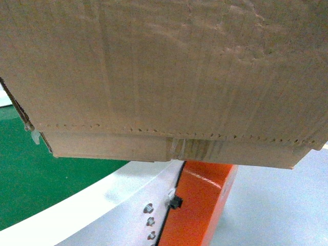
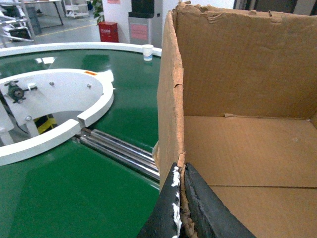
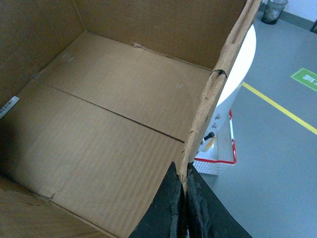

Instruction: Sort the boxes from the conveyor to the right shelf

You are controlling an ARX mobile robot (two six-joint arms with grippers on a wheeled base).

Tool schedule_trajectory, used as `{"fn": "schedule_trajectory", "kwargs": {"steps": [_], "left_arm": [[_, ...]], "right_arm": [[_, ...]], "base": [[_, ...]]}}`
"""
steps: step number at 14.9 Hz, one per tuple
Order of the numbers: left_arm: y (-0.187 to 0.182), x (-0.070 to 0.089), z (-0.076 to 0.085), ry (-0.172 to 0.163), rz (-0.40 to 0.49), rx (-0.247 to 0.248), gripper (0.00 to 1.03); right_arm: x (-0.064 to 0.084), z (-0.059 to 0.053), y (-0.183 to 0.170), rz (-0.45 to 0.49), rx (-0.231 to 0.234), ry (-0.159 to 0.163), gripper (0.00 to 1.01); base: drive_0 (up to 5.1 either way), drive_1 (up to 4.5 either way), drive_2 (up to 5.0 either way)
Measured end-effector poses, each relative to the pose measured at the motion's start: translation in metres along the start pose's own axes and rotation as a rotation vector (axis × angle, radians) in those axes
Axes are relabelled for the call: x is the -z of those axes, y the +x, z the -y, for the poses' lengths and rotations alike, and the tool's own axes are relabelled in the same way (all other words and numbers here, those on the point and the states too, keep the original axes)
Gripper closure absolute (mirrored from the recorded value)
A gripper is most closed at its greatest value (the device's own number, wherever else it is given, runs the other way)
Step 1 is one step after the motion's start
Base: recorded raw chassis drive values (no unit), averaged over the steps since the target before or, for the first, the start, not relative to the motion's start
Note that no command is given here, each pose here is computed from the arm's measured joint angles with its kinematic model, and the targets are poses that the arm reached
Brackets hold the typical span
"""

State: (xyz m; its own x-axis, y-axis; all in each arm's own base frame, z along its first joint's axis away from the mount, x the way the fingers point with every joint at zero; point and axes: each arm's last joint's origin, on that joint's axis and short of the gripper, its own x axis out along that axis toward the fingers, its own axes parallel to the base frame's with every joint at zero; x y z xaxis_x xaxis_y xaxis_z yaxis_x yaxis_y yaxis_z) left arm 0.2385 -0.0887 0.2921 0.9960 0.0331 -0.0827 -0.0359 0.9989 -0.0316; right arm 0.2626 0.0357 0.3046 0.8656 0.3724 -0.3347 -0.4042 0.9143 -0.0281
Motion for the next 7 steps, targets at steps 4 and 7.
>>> {"fn": "schedule_trajectory", "kwargs": {"steps": [4, 7], "left_arm": [[0.0, 0.0, 0.0, 0.0, 0.0, 0.0, 1.01], [0.0, 0.0, 0.0, 0.0, 0.0, 0.0, 1.01]], "right_arm": [[0.0, 0.0, 0.0, 0.0, 0.0, 0.0, 0.99], [0.0, 0.0, 0.0, 0.0, 0.0, 0.0, 0.99]], "base": [[-1.5, -1.49, -1.5], [-1.5, -1.46, -1.5]]}}
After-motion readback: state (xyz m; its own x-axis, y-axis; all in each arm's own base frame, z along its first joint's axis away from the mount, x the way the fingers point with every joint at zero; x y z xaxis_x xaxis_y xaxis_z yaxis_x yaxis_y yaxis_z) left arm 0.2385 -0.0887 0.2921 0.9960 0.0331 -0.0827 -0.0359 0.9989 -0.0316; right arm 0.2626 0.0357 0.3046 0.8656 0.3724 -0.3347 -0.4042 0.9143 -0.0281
